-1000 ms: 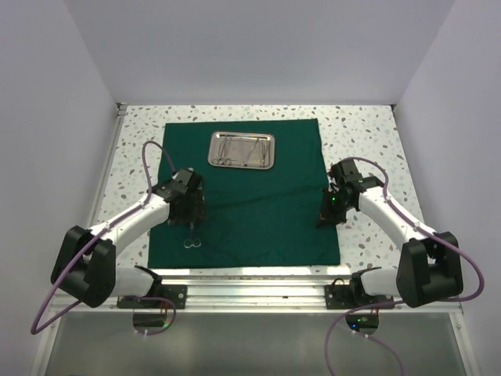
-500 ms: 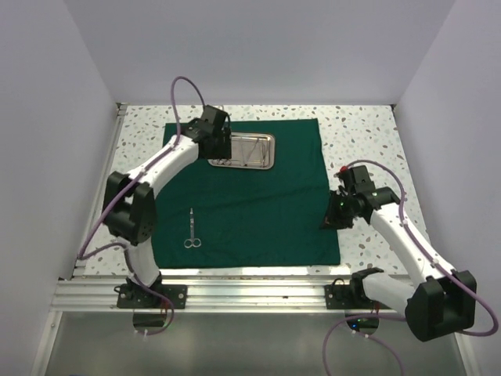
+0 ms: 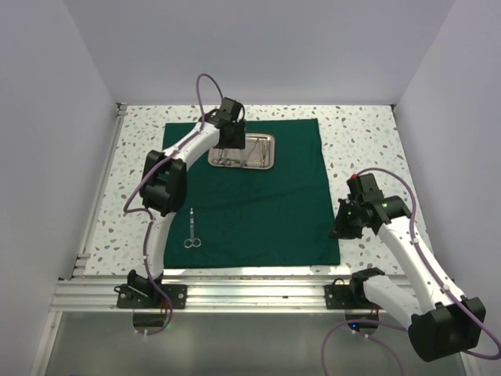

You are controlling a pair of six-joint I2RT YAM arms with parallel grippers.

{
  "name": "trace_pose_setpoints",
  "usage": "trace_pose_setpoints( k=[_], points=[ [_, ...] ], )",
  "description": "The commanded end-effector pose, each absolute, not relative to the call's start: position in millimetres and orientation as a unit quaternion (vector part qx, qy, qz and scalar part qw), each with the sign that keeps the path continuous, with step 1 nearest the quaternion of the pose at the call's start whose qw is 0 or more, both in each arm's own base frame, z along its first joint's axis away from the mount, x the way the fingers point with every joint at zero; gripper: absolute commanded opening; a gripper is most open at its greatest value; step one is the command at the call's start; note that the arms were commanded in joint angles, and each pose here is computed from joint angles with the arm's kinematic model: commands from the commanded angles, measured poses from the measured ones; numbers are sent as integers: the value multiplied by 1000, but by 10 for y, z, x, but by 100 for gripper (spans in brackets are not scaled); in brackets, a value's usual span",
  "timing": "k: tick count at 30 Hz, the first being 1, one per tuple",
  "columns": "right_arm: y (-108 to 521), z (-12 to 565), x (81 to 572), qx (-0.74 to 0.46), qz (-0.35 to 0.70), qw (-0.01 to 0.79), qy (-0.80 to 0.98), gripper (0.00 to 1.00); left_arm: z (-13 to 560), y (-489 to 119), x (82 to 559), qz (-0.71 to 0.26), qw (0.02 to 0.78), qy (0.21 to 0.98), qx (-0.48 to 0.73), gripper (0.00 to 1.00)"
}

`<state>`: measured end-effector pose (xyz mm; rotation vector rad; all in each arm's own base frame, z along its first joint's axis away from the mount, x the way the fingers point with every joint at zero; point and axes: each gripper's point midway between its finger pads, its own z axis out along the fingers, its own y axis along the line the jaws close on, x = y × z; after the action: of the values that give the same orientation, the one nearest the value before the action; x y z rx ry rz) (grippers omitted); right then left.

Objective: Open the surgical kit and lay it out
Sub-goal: Pick up the medical item from the container.

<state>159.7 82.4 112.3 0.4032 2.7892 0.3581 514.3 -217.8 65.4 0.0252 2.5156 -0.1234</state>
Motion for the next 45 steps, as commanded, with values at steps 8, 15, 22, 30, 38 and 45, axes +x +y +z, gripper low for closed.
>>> trace_pose_setpoints(
  k=[8, 15, 22, 30, 38, 45],
  points=[
    [746, 1040, 1567, 147, 94, 123, 977, 0, 623, -1958, 5517, -55, 331, 942, -8, 67],
    [741, 965, 1593, 151, 85, 112, 978, 0, 449, -1914, 5578, -45, 318, 947, 2, 67],
    [721, 942, 1604, 158, 82, 109, 978, 0, 94, -1898, 5445, -37, 279, 960, 4, 61],
    [742, 909, 1593, 159, 85, 102, 978, 0, -229, -1857, 5225, -23, 235, 972, 3, 20],
    [763, 874, 1573, 164, 90, 98, 977, 0, -128, -1863, 5254, -24, 241, 970, 2, 0],
    [779, 872, 1562, 167, 97, 101, 976, 0, 486, -1943, 5530, -40, 300, 953, -2, 0]
  ],
)
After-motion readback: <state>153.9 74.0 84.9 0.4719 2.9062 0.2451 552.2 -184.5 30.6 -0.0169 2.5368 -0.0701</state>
